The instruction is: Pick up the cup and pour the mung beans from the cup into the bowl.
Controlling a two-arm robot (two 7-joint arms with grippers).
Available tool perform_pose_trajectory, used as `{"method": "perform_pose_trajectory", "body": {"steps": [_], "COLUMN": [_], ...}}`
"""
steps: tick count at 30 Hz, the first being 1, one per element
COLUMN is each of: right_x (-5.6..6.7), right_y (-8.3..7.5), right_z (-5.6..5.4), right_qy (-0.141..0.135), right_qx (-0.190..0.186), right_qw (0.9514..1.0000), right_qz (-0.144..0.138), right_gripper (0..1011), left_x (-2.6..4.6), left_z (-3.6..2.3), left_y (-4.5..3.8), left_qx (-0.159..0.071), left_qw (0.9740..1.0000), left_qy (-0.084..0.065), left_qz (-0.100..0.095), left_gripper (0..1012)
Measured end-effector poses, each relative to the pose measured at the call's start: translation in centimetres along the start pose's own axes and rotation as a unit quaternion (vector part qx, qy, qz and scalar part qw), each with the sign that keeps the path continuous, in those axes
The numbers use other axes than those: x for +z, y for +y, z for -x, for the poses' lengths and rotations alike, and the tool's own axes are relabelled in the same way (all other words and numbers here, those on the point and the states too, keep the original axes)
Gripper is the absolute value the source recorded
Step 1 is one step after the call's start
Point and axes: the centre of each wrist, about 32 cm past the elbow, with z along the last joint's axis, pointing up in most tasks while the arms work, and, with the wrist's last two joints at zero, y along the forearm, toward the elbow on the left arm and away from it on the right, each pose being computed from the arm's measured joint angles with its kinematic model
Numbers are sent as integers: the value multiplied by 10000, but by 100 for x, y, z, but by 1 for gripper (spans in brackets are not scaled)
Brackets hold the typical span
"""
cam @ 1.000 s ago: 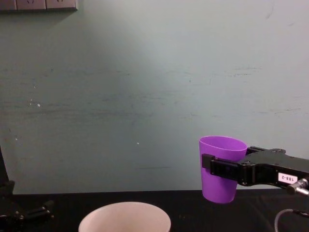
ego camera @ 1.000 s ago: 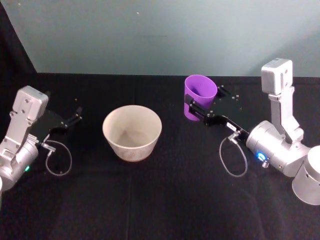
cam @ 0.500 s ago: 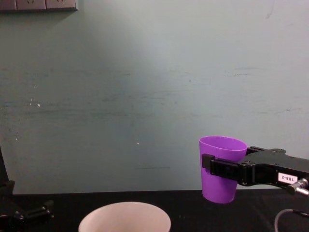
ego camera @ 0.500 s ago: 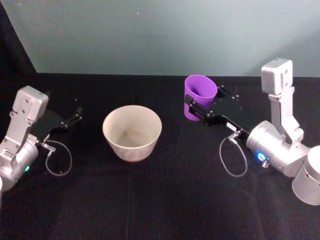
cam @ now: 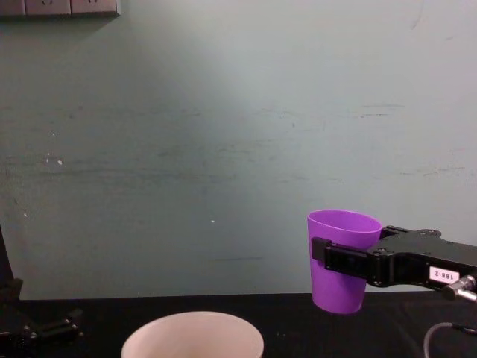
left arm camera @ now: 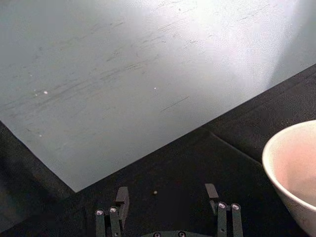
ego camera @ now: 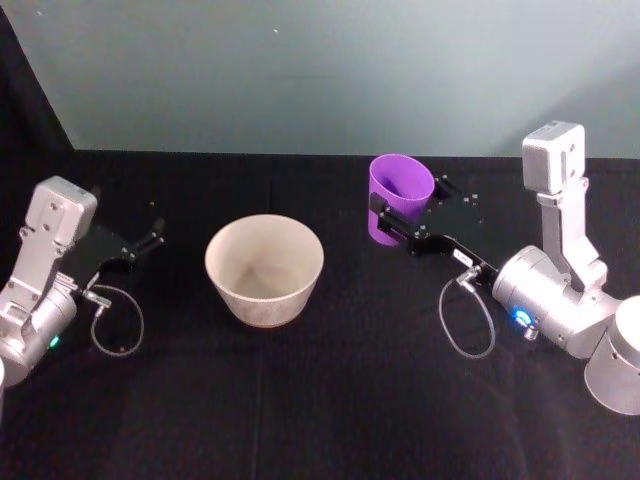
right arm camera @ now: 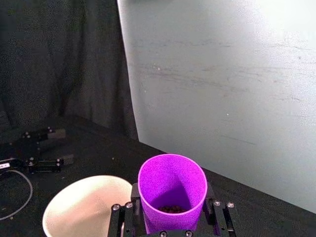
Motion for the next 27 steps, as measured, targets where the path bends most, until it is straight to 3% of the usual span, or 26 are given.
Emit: {"method": "perform_pose_trajectory", "body": {"steps": [27], "right_x": [0], "right_y": [0], "right_z": [0], "right_qy": [0], "right_qx": [0], "right_qw": [10000], "right_qz": [0], "right_gripper": [726], "left_x": [0], "left_z": [0], "left_y": [0], "left_qx": [0], "left_qw": [10000], "left_qy": [0], "left_qz": [0], "left_gripper": [1000]}}
